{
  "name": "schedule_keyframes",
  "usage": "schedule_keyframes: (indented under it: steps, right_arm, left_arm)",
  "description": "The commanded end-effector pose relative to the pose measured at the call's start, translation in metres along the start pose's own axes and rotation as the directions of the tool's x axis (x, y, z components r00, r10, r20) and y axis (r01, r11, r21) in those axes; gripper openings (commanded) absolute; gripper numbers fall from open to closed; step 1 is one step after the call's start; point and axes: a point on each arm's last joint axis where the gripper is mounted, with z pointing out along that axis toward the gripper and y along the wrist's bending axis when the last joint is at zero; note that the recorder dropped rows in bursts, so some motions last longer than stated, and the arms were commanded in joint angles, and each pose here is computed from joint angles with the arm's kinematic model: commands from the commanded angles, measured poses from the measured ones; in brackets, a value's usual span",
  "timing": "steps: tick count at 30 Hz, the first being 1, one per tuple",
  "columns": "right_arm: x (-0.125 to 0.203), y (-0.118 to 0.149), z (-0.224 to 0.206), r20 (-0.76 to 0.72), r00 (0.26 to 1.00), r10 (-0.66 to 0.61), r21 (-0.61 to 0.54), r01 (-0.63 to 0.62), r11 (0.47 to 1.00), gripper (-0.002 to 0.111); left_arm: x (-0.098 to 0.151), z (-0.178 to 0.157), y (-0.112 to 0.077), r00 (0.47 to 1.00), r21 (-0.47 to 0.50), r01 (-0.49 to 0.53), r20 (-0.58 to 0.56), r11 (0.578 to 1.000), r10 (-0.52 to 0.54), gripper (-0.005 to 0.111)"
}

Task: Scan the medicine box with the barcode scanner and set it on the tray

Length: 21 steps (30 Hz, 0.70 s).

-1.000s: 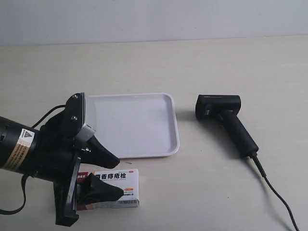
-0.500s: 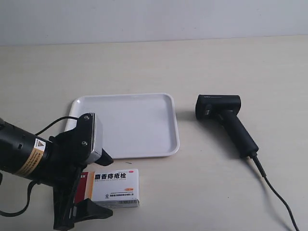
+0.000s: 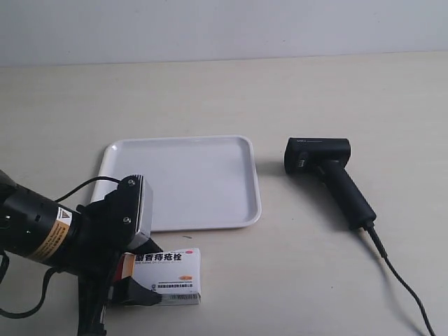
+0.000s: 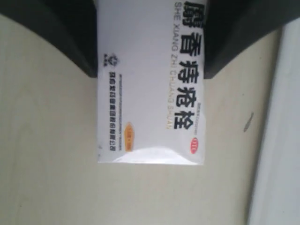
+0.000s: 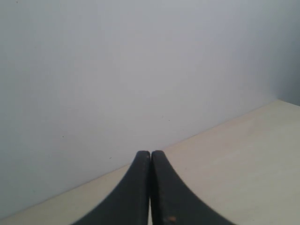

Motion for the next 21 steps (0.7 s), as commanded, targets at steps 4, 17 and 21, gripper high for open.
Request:
schedule_keyframes:
  steps: [4,17,21]
  right_arm:
    - [-0.008,0.003,0.004,0.002,1.000,-0.029,0.006,0.029,1.000,0.000]
    - [0.096,0.072,0.165,-0.736,0.522,-0.431,-0.324,0.288,0.901,0.081]
    - [0.136,0.070,0.196,-0.778,0.403,-0.481,-0.369,0.326,0.870,0.097]
  left_arm:
    - [-0.036,-0.031,0.012,0.989,-0.119,-0.070,0.119,0.990,0.084,0.000]
    - [-0.023,-0.056,0.108,0.966,-0.202,0.010,0.254,0.979,0.042,0.000]
    - [-0.022,-0.049,0.119,0.967,-0.198,0.013,0.252,0.980,0.038,0.000]
